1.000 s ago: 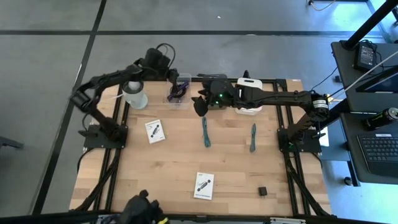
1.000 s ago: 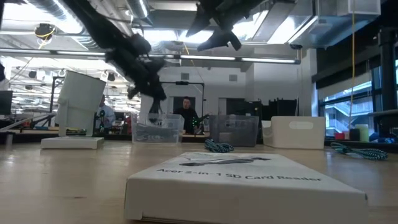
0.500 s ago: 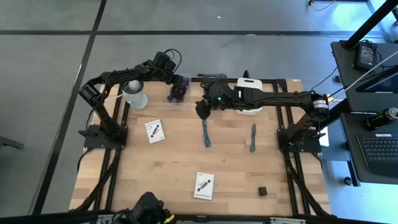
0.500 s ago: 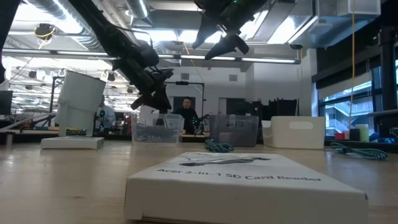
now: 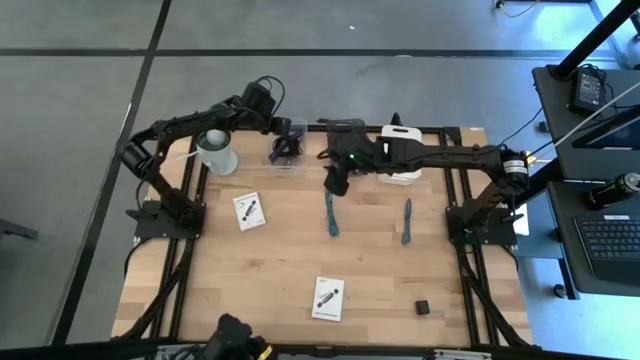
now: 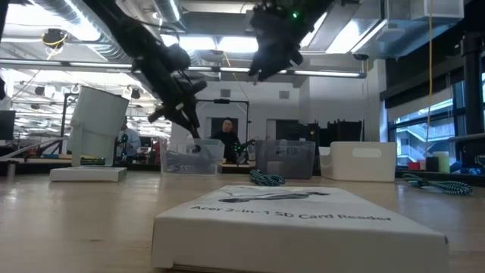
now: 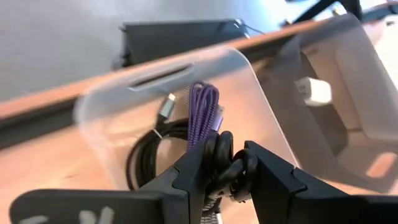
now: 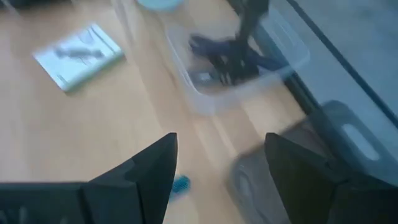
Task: Pick and place items into bin
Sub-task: Put the black charger cable into the transparent bin
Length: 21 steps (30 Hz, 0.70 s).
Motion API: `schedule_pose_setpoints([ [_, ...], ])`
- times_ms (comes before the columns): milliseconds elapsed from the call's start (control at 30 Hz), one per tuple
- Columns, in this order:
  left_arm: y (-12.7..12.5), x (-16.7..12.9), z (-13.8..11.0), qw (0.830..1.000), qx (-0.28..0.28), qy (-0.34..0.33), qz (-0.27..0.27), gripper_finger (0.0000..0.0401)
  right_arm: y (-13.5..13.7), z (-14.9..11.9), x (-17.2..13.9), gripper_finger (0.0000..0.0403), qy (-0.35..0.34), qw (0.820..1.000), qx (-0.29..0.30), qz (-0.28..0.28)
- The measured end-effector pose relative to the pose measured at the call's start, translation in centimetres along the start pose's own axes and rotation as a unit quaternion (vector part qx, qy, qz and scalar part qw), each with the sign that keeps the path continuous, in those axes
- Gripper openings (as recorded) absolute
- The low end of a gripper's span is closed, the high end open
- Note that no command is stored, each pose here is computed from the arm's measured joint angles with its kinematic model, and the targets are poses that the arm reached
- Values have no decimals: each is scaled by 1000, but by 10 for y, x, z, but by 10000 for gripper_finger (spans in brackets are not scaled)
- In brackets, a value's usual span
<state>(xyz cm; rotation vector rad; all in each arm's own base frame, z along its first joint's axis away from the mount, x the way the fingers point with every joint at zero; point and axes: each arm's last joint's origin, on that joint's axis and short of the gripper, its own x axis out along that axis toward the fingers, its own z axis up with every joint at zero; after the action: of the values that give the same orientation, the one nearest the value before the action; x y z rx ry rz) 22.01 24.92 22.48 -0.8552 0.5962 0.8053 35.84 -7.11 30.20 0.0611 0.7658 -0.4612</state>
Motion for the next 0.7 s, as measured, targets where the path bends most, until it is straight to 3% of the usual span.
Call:
schedule_pose_setpoints([
  [167, -9, -13, 2, 999, -13, -31, 10, 102, -15, -7, 3, 245, 47, 998, -46, 8],
  [400, -9, 0, -5, 998, -64, 17, -17, 106, -30, -9, 7, 245, 62, 994, -61, 65],
  [700, -10, 12, -11, 997, -67, 38, -11, 163, -36, -22, 12, 245, 100, 988, -78, 85],
])
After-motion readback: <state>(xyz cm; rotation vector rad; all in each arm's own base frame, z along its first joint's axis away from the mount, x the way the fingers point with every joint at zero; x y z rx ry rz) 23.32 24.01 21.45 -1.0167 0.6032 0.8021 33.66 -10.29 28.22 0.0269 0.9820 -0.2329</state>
